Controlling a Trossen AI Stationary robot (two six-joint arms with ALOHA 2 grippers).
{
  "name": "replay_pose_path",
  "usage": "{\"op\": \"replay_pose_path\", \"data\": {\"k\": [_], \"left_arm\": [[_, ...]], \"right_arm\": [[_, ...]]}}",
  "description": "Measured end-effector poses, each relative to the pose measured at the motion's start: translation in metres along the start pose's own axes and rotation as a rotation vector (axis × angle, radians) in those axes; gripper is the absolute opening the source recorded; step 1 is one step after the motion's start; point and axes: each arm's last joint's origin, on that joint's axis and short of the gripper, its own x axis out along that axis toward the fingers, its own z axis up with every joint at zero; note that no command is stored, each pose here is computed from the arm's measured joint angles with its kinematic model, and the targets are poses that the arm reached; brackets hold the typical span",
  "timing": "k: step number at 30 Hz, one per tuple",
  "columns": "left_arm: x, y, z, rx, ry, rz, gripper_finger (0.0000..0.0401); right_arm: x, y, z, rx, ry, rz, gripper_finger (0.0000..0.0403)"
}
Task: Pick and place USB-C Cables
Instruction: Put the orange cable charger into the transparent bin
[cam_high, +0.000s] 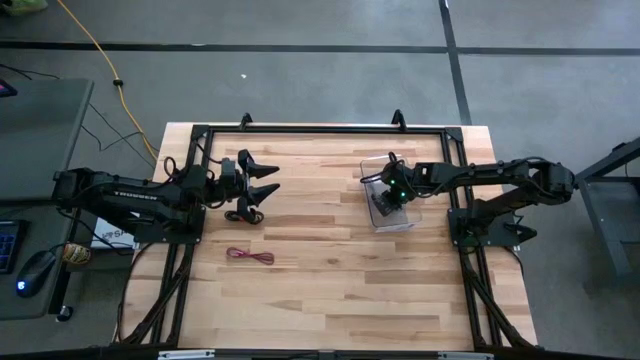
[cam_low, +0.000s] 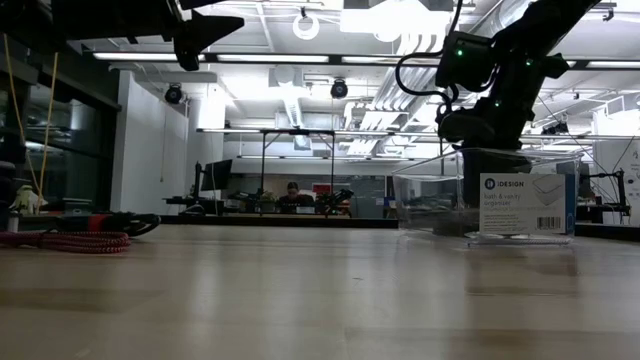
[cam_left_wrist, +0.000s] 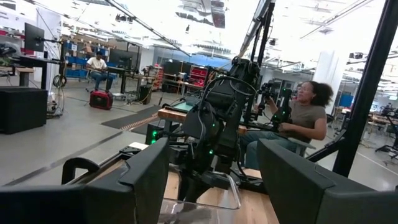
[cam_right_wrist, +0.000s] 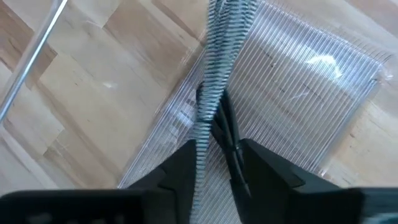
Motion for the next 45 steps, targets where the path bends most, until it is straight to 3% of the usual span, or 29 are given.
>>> {"op": "replay_pose_path", "data": {"k": [8, 16, 24, 28, 32, 38, 45], "left_arm": [[0.0, 0.0, 0.0, 0.0, 0.001, 0.0, 0.0223], [0.0, 0.0, 0.0, 0.0, 0.003, 0.001, 0.0223], [0.0, 0.0, -0.003, 0.003, 0.03, 0.005, 0.0223], [0.0, 0.0, -0.003, 0.003, 0.03, 0.005, 0.0223], [0.0, 0.0, -0.003, 0.003, 0.027, 0.004, 0.0223], [0.0, 0.0, -0.003, 0.003, 0.027, 0.004, 0.0223], [0.0, 0.0, -0.003, 0.003, 0.028, 0.004, 0.0223]], "right_arm": [[-0.005, -0.001, 0.002, -0.052, -0.024, 0.0, 0.0194], [-0.04, 0.005, 0.012, -0.163, -0.148, 0.044, 0.0201], [-0.085, -0.003, 0.003, -0.244, -0.303, 0.11, 0.0201], [-0.113, -0.004, -0.004, -0.286, -0.44, 0.183, 0.0201], [-0.134, 0.004, -0.006, -0.39, -0.677, 0.314, 0.0201], [-0.131, 0.014, -0.012, -0.543, -0.908, 0.495, 0.0201], [-0.102, 0.011, -0.023, -0.608, -1.067, 0.519, 0.0201]]}}
